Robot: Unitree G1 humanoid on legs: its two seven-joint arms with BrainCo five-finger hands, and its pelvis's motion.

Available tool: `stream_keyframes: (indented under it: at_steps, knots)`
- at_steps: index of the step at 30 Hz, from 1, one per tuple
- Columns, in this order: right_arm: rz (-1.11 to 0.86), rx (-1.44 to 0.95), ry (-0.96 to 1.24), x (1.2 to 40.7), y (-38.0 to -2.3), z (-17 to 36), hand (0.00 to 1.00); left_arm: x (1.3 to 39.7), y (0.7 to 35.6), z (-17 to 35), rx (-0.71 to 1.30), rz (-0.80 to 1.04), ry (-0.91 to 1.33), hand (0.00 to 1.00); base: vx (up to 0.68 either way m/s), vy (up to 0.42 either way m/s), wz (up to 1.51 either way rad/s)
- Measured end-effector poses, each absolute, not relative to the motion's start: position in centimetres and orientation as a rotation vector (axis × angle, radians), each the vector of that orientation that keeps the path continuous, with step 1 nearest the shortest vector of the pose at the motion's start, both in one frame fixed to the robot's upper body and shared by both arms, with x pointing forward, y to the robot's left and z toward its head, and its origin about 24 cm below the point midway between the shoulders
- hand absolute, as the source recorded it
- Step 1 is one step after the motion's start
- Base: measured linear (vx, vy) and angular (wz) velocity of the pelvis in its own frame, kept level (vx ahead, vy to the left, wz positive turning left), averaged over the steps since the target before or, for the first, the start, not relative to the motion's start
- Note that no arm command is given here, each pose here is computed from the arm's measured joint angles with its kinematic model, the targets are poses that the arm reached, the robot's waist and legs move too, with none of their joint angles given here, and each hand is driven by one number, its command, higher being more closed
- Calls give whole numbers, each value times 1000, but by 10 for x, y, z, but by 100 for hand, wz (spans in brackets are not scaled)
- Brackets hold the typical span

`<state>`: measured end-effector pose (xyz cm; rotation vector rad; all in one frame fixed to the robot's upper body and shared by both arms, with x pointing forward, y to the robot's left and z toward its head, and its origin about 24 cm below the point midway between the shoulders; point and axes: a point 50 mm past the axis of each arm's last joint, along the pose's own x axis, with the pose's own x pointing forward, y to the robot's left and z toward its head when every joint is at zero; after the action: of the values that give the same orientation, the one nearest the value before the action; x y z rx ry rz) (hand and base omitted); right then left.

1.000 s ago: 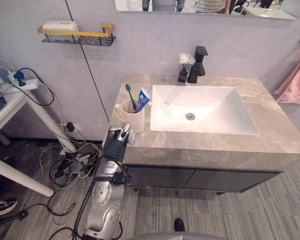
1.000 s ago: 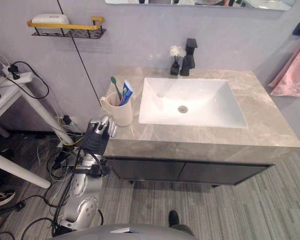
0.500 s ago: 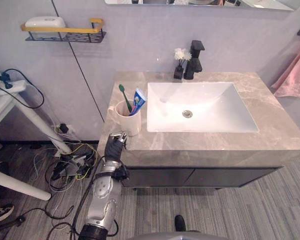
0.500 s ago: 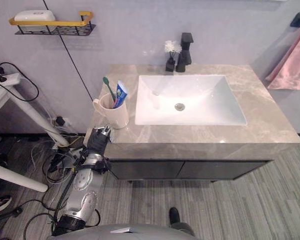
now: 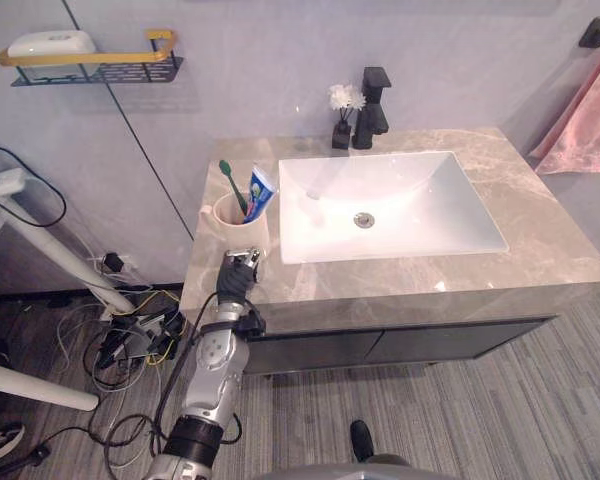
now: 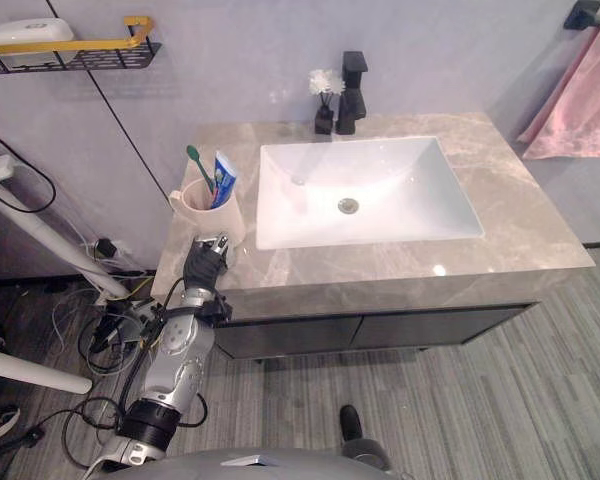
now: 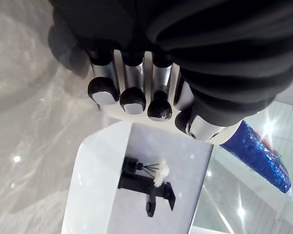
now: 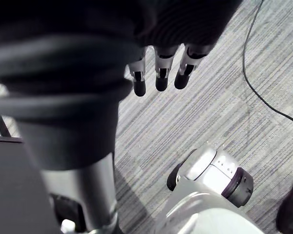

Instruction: Organize washtable

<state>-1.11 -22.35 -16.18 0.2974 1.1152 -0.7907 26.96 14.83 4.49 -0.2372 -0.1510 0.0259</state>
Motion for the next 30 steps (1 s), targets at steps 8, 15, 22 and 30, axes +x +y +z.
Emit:
stream_keyframes:
  at_steps: [8, 15, 22, 30]
  knots:
    - [-792, 295, 1110, -9, -224, -162, 0, 281, 162, 44, -213, 131, -141, 100, -17, 2, -7]
    - [-791, 291, 1104, -8, -225, -161, 0, 294, 169, 49, -207, 186, -147, 100, 4, -18, -6]
    - [-793, 287, 1077, -2, -229, -159, 0, 309, 173, 61, -215, 234, -175, 100, 19, -16, -8]
    - [-793, 285, 1073, -2, -230, -159, 0, 314, 177, 63, -219, 274, -175, 100, -7, -10, -6]
